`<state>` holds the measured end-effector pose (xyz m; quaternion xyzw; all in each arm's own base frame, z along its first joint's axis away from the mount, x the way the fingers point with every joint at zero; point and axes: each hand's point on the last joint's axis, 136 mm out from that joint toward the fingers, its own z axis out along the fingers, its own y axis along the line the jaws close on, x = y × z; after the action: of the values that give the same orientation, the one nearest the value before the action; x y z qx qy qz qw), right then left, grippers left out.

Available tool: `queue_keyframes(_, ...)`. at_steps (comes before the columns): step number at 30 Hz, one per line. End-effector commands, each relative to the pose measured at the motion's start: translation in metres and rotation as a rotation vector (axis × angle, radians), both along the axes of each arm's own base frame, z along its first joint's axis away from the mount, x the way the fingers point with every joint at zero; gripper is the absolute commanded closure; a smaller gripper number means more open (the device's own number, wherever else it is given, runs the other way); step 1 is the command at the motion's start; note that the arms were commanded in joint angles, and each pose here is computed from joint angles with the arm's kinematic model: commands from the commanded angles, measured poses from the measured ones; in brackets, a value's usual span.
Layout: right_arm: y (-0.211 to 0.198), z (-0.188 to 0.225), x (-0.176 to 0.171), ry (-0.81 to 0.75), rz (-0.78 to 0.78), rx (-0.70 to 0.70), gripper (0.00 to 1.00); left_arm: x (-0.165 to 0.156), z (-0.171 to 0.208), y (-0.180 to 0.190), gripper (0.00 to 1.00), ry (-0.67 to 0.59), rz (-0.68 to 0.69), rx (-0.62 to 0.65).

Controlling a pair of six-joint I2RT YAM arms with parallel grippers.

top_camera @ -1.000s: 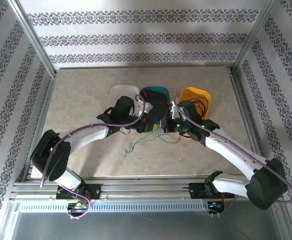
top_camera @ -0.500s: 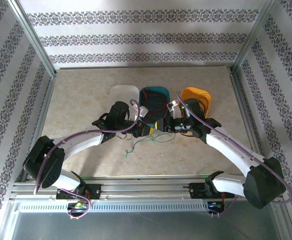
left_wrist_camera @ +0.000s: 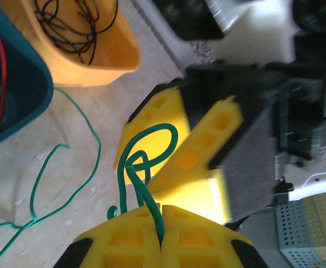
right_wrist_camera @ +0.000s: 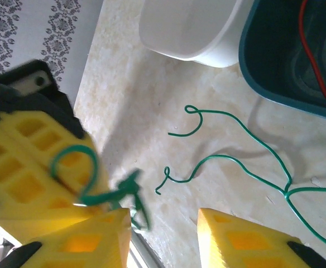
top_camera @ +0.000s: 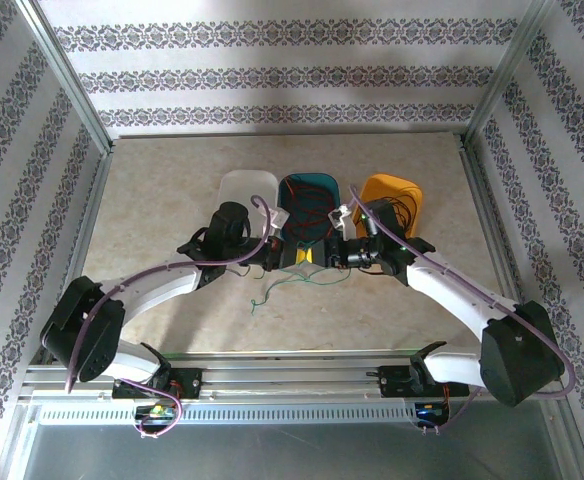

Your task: Untangle the cables

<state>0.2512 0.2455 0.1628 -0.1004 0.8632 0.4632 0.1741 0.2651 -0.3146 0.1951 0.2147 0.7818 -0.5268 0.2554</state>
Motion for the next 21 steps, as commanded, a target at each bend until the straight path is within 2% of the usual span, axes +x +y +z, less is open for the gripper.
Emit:
queue_keyframes(1, -0.007, -0.001, 0.002, 0.012, -0.015, 0.038, 0.65, 0.002, 0.029, 0.002, 1.0, -0.065, -0.005, -0.083)
queue_keyframes(12, 0.009, 0.016, 0.007, -0.037, 0.013, 0.071, 0.67, 0.001, 0.029, -0.001, 1.0, -0.047, -0.027, -0.097)
queue_keyframes(14, 0.011, 0.011, 0.013, -0.032, 0.001, 0.065, 0.72, 0.0, 0.031, -0.002, 1.0, -0.047, -0.034, -0.106)
queue_keyframes(17, 0.011, 0.005, 0.023, -0.022, -0.036, 0.047, 0.91, 0.0, 0.031, -0.001, 1.0, -0.049, -0.034, -0.099)
queue_keyframes(19, 0.001, 0.002, 0.03, -0.027, -0.094, 0.019, 0.99, 0.002, 0.029, 0.003, 1.0, -0.061, -0.007, -0.081)
queue_keyframes(21, -0.012, -0.001, 0.035, -0.035, -0.157, -0.01, 1.0, 0.009, 0.028, 0.011, 1.0, -0.086, 0.056, -0.059)
